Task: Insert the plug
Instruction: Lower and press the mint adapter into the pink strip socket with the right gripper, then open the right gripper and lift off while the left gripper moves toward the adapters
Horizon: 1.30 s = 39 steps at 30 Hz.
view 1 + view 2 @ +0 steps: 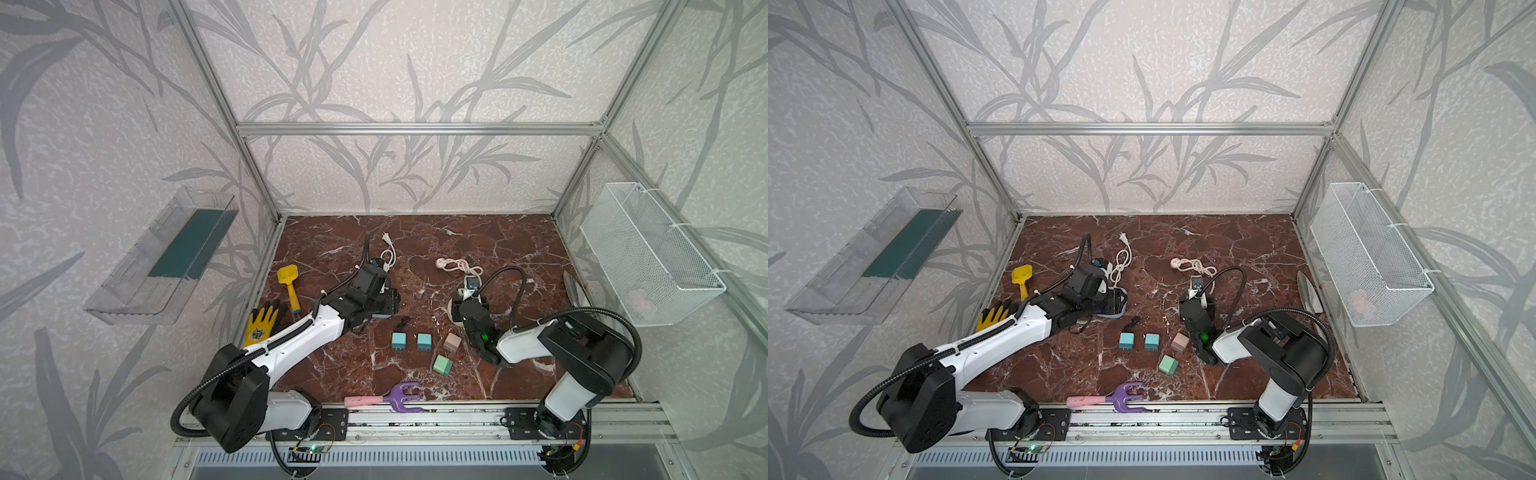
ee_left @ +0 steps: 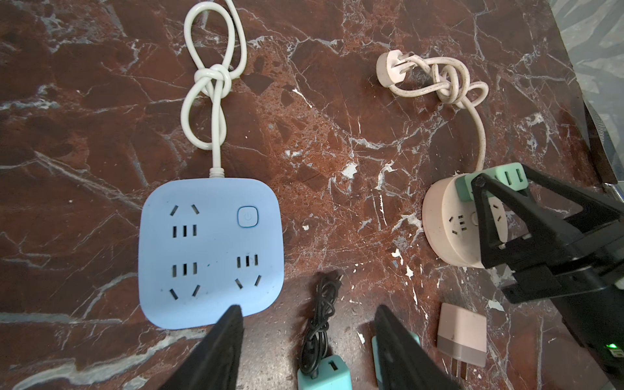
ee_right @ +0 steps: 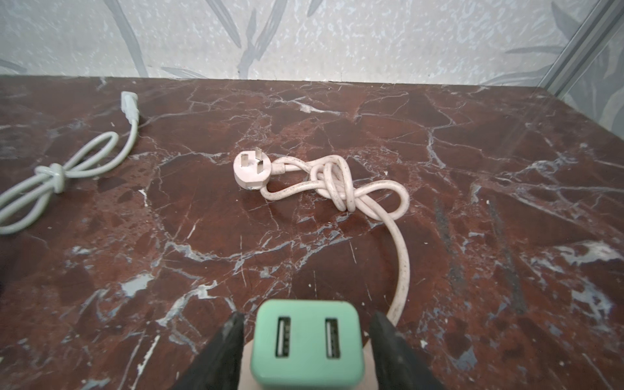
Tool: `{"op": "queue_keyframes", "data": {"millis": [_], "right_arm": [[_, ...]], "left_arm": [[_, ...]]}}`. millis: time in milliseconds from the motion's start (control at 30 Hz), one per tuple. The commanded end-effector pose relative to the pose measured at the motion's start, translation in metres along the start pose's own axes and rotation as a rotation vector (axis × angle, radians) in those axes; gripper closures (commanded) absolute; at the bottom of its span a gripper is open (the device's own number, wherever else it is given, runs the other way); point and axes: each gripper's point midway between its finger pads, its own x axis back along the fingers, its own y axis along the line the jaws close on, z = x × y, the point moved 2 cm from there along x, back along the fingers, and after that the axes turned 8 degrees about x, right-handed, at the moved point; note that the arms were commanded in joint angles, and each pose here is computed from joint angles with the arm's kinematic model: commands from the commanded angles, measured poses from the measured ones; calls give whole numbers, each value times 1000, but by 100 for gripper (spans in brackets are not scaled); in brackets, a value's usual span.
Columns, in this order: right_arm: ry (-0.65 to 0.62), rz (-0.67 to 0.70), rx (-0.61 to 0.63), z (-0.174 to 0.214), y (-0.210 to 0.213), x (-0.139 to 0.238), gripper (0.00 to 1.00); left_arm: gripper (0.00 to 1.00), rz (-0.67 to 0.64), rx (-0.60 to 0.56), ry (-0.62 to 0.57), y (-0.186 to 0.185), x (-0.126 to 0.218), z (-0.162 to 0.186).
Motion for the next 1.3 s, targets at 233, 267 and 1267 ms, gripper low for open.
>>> {"op": "queue_keyframes", "data": {"millis": [233,267,1267], "right_arm": [[-4,-16,-3,-23,-6,11,20],[-1,-8,-11,-26,-9,13,21],[482,-236,-227,-47,-8,12,74]], "left_arm": [[38,22,-3,-13,-6,2,-4],[38,24,-3,-17,-7,3,-4],[44,111,-173,143,-47,49,92]]}}
